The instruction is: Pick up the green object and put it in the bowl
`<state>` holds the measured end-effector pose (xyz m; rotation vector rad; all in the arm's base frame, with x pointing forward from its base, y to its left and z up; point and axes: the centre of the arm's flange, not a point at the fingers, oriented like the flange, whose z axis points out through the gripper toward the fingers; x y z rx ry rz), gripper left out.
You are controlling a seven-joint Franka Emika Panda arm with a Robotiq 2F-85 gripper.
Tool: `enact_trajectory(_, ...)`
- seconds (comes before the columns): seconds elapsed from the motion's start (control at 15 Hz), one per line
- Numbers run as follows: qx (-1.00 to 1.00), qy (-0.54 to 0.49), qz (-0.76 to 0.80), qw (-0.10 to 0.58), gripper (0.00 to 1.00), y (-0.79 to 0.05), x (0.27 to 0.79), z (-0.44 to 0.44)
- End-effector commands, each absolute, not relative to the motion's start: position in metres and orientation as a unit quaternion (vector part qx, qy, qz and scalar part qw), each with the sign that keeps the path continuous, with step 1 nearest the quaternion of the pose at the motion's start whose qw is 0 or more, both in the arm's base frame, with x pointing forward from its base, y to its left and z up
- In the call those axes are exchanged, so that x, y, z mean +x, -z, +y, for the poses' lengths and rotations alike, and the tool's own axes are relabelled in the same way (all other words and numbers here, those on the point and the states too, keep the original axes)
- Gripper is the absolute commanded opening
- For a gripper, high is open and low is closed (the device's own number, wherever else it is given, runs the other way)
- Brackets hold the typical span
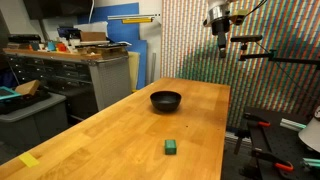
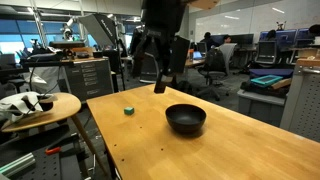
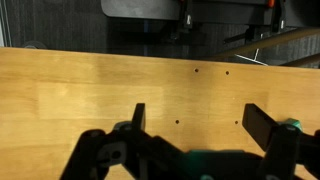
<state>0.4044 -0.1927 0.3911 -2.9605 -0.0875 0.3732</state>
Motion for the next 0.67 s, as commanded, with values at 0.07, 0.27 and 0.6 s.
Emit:
enact_trajectory(0.07,-0.989,-0.122,-0.029,0.077,1.00,-0.3933,0.4056,-0.1934)
enact_trajectory(0.27,-0.989,-0.122,-0.029,0.077,1.00,-0.3936,0.4058,-0.1935)
enact_trajectory(0.6,-0.989,-0.122,-0.029,0.077,1.00,-0.3936,0.4058,-0.1935)
